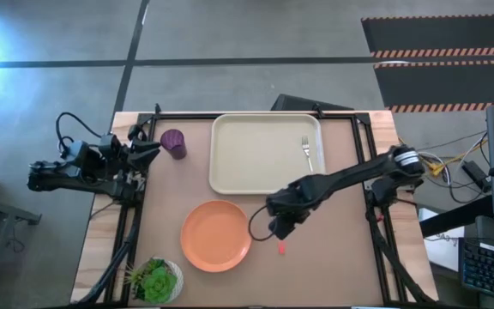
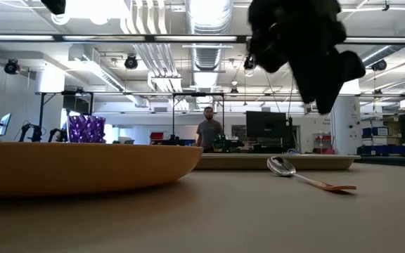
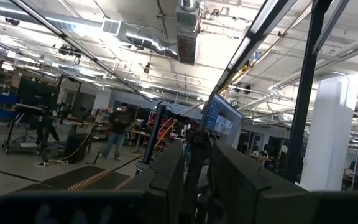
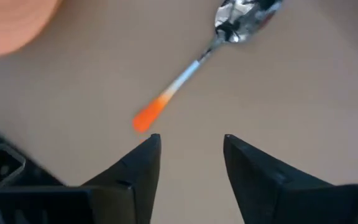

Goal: Pick and place plate/cup/fork/spoon on tray
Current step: Put the orange spoon to the left of the orange fork on the white tray

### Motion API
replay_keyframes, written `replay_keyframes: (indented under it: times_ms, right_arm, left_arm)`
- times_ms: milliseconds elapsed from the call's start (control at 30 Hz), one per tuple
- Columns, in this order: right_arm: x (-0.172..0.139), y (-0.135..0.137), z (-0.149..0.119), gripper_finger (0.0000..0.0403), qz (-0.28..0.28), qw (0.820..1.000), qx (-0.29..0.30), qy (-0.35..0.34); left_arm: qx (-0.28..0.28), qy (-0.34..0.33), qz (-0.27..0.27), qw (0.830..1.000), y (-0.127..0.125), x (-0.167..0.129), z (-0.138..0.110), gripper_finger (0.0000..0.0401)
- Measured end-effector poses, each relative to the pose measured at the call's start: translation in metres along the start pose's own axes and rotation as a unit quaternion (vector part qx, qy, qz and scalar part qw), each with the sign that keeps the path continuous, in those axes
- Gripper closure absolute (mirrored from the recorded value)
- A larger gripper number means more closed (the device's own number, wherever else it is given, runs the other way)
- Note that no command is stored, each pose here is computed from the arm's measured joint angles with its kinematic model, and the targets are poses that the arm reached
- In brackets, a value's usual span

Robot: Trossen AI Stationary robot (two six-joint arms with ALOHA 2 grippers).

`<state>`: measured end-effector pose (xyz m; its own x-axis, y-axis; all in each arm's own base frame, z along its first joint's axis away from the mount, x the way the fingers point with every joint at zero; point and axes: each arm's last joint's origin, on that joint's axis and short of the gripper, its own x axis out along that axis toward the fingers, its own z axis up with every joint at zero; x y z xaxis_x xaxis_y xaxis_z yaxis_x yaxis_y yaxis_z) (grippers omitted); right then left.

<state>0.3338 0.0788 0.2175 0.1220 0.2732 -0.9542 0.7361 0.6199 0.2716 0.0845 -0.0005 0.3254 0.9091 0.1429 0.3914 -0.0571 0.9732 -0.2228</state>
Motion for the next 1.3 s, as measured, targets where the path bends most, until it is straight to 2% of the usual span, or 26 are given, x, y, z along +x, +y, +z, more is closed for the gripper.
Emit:
replay_keyframes:
  times_ms: [233,467,600,767,1033,1300]
  right_arm:
    - [0.042,0.02,0.022,0.023,-0.038,0.996,0.083,0.013]
    - [0.076,0.034,0.036,0.0231,-0.065,0.991,0.115,0.023]
    - [0.084,0.036,0.039,0.023,-0.08,0.987,0.136,0.029]
    - [0.083,0.034,0.038,0.0231,-0.112,0.979,0.165,0.027]
    - [0.049,0.046,0.039,0.0235,-0.082,0.981,0.171,-0.031]
    - [0.045,0.041,0.036,0.0234,-0.126,0.976,0.174,-0.04]
  left_arm:
    - [-0.003,-0.007,-0.028,1.0,-0.001,-0.004,0.004,0.0328]
    - [-0.006,-0.018,-0.081,0.997,-0.003,-0.012,0.009,0.0328]
    - [-0.005,-0.01,-0.087,0.996,-0.002,-0.018,0.009,0.0328]
    - [-0.016,-0.005,-0.088,0.996,-0.001,-0.023,0.009,0.0328]
    - [-0.017,-0.007,-0.092,0.996,-0.001,-0.027,0.01,0.0328]
    - [-0.016,-0.009,-0.095,0.995,-0.001,-0.028,0.011,0.0328]
